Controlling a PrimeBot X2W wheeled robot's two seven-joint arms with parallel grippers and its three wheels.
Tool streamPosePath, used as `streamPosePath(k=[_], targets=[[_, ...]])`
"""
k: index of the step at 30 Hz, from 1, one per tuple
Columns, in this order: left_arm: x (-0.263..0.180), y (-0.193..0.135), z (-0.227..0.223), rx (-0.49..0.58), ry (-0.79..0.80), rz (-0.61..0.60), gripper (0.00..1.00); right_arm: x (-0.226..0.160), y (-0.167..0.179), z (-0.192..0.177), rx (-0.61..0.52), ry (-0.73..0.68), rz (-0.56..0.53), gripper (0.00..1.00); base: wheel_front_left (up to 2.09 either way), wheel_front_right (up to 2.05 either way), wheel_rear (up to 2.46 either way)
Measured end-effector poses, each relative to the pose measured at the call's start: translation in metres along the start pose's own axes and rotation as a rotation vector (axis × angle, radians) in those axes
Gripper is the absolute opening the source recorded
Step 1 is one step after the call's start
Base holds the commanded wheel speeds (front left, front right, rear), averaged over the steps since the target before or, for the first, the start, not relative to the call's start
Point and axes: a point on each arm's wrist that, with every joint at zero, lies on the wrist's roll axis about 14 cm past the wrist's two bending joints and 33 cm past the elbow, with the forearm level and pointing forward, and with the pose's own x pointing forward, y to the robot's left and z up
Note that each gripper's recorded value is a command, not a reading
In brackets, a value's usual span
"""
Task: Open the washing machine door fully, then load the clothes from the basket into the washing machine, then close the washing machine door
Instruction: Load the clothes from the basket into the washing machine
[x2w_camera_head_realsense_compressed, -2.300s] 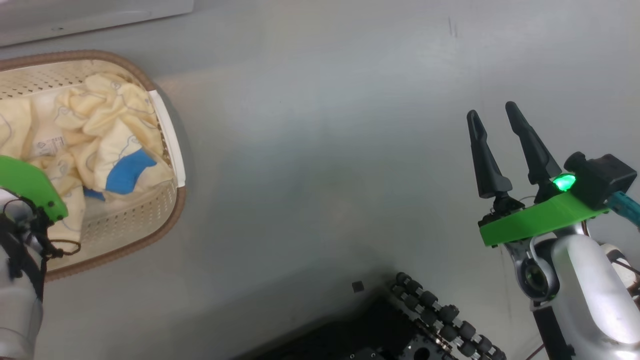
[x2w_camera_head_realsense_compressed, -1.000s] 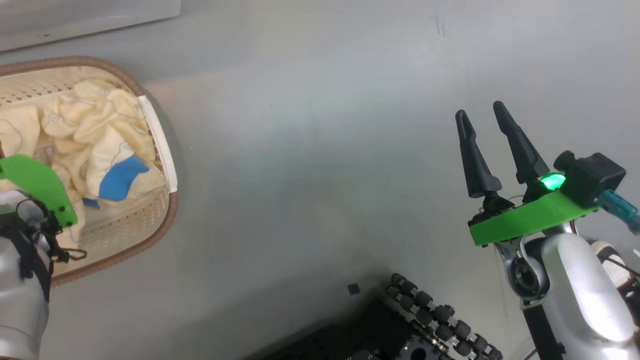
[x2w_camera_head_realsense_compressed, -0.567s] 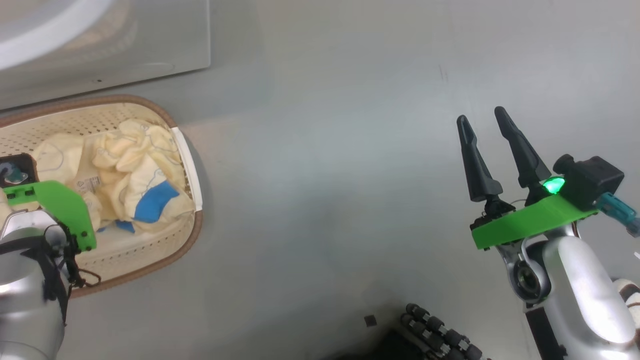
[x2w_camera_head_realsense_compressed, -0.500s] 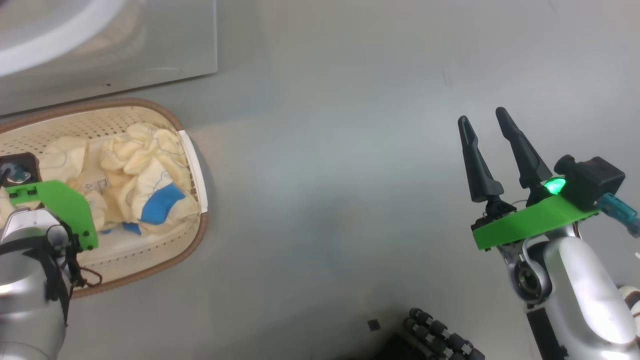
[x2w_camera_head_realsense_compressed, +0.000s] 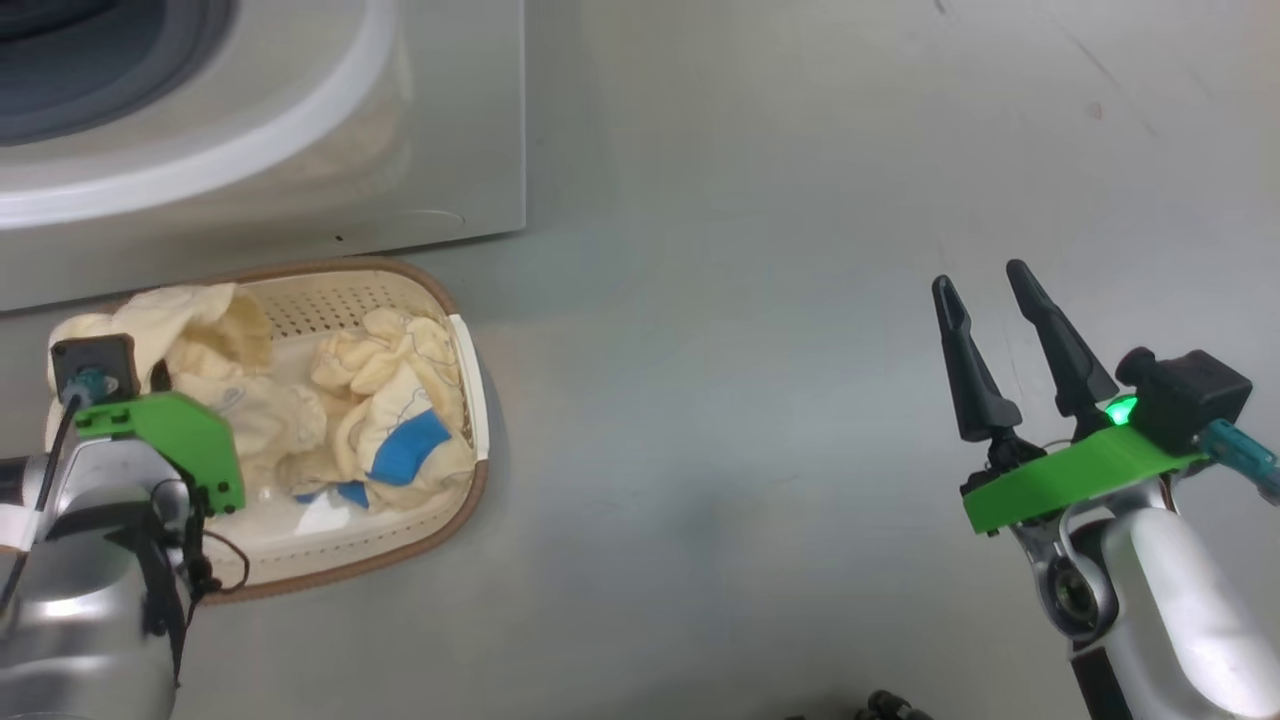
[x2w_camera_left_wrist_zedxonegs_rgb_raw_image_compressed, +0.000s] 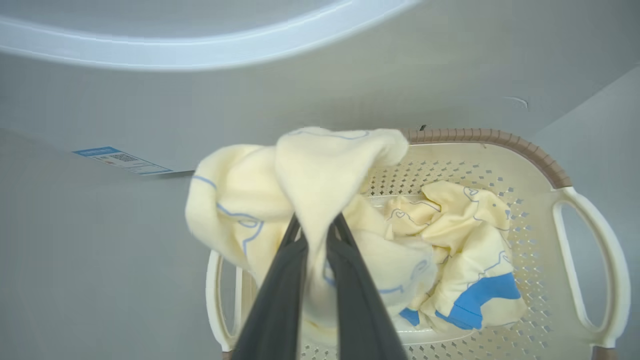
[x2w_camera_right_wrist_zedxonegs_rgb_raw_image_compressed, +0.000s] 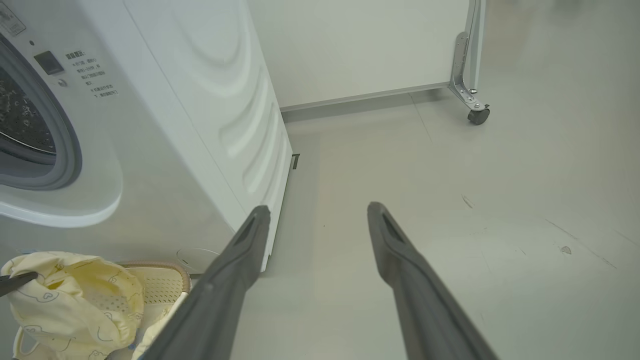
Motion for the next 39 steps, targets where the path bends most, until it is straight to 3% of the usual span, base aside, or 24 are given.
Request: streamPosePath(k=[17, 39], targets=[[-0.084, 0.001, 0.083, -0.007, -0.407, -0.003, 0.00, -0.018, 0.024, 0.026, 0.006, -0.069, 0.078, 1.00, 0.00, 0.00, 0.00], [-0.197, 0.008, 0.109, -0.064, -0.712, 0.051, 0.00, -0.046, 0.041, 0.048, 0.013, -0.138, 0.125, 1.00, 0.00, 0.00, 0.00]])
